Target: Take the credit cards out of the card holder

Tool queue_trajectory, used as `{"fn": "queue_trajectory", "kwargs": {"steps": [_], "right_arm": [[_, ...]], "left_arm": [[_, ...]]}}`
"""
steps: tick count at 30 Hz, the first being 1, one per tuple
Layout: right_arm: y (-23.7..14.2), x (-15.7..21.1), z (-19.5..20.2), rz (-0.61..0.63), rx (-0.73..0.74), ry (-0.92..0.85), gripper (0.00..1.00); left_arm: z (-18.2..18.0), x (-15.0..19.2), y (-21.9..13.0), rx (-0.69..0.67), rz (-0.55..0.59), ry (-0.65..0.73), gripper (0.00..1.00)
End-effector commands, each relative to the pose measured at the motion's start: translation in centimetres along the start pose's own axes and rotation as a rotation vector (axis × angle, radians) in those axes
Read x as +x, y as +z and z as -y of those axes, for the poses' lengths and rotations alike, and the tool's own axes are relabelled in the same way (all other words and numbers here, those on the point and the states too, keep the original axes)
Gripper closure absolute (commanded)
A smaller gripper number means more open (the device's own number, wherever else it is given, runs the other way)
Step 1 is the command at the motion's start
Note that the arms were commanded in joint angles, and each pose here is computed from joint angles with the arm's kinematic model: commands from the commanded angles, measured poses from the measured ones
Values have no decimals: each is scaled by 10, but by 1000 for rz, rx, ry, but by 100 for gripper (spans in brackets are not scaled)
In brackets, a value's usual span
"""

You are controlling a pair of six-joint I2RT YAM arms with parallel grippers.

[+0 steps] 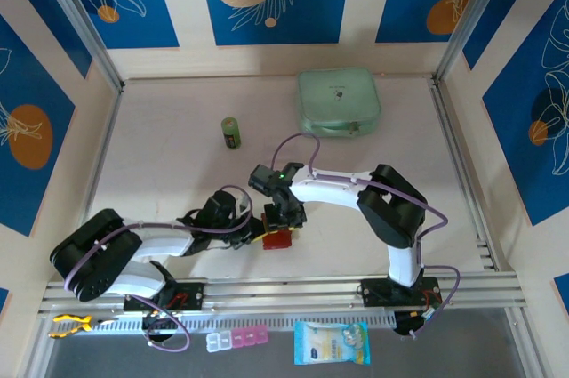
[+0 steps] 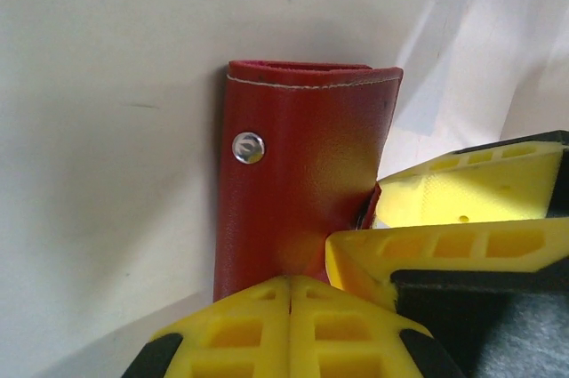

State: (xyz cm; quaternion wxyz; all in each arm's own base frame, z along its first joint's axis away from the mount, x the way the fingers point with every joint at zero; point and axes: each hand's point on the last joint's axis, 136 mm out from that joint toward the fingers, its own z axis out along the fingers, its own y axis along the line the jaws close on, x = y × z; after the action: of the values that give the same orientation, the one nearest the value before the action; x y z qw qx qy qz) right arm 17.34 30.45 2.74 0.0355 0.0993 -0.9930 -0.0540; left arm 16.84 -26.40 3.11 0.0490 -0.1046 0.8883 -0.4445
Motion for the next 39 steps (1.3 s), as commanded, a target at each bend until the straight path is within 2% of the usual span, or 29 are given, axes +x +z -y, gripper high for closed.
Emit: {"fn": "queue_trajectory", "kwargs": {"steps": [1, 16, 30, 39], "right_arm": [[14, 7, 0, -41, 28, -19, 60], [12, 9, 4, -18, 11, -13, 80], [1, 8, 11, 23, -24, 11, 90], [-3, 8, 22, 39, -50, 51, 92]], "left_arm": [[-20, 9, 2, -61, -27, -20, 100], [-31, 12, 1, -97, -31, -36, 100], [-36, 14, -1, -117, -33, -45, 100], [-43, 17, -4, -152, -36, -55, 100]]}}
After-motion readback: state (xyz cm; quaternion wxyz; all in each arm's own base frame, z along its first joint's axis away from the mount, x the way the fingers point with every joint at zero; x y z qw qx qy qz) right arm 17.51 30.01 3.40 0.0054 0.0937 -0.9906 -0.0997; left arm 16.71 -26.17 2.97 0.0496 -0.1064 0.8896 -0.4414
